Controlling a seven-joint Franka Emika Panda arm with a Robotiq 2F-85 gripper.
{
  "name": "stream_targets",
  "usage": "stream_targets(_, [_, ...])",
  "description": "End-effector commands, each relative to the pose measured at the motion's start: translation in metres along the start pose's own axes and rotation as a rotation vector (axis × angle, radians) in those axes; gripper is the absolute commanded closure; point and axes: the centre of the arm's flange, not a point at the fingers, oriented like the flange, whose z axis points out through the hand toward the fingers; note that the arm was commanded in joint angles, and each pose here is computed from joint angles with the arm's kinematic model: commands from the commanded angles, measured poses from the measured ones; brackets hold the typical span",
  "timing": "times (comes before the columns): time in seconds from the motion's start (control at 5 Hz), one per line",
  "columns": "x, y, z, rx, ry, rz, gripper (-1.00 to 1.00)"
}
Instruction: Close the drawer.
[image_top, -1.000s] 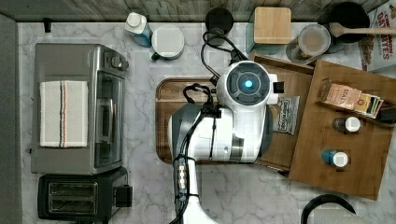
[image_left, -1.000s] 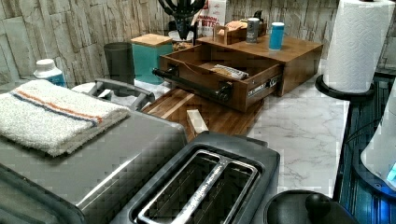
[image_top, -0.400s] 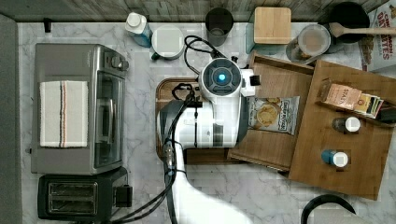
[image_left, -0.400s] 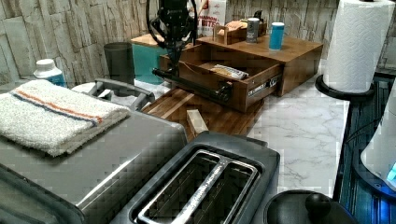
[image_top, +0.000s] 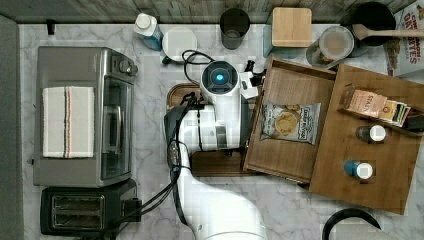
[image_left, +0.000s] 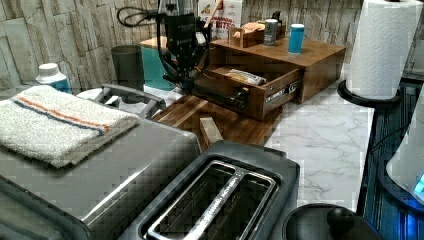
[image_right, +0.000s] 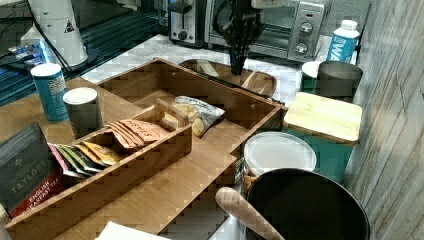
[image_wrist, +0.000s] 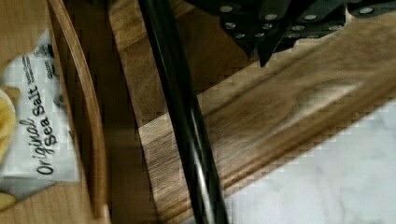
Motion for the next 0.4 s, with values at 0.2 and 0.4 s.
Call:
stream_targets(0.2, [0.039,-0.013,-0.032,-0.032,0.084,-0.178,1.00])
stream_targets(0.4, [0.044,0.013,-0.035,-0.033,0.086,-0.213,1.00])
